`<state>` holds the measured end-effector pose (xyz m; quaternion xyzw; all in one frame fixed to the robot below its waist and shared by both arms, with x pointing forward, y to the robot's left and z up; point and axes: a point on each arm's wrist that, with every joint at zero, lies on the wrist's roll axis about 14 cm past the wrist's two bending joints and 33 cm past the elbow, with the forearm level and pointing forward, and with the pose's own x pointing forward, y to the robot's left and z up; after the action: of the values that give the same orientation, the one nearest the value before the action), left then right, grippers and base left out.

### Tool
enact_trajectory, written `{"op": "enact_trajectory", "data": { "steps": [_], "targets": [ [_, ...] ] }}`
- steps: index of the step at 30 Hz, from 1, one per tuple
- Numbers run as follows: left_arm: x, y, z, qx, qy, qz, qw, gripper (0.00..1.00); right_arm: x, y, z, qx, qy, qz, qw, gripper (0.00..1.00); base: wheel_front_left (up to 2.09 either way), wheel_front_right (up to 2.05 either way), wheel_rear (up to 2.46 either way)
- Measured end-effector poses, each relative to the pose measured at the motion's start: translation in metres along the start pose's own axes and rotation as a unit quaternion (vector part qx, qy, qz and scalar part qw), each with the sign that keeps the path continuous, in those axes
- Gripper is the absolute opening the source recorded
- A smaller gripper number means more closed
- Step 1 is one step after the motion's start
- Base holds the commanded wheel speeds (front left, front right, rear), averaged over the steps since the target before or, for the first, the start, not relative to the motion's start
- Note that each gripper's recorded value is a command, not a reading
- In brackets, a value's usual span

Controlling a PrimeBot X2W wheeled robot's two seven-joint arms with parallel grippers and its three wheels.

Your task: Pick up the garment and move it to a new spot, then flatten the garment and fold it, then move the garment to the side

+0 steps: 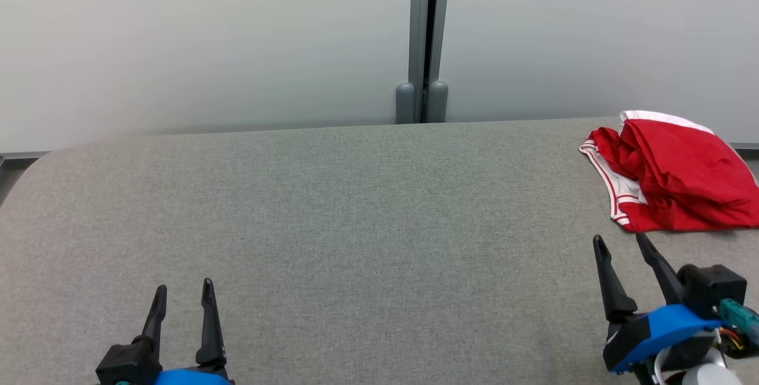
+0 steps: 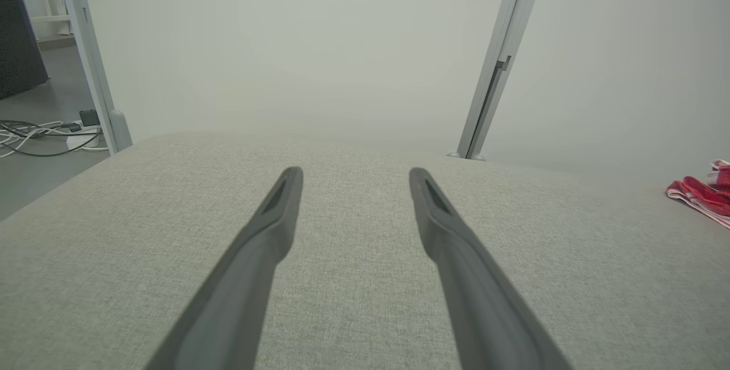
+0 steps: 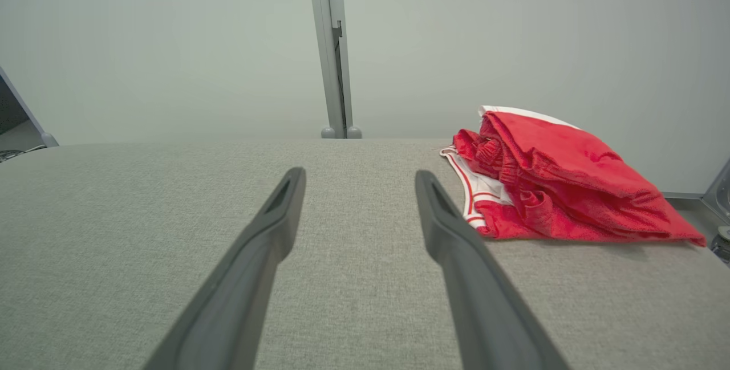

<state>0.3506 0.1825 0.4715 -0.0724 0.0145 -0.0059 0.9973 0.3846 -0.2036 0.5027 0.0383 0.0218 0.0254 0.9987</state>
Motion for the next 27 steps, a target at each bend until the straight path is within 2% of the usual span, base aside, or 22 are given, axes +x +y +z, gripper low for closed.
{"op": "enact_trajectory", "data": {
  "steps": [10,27],
  "targets": [
    [-0.006,-0.007,-0.01,-0.005,0.015,-0.008,1.0,1.0,-0.026,0.009,-0.004,0.009,0.001,-0.007,1.0,1.0,0.0,0.0,0.0],
    [-0.007,-0.006,-0.019,-0.005,0.03,-0.016,0.999,1.0,-0.026,0.014,-0.007,0.012,0.008,-0.005,1.0,1.0,0.0,0.0,0.0]
  ]
}}
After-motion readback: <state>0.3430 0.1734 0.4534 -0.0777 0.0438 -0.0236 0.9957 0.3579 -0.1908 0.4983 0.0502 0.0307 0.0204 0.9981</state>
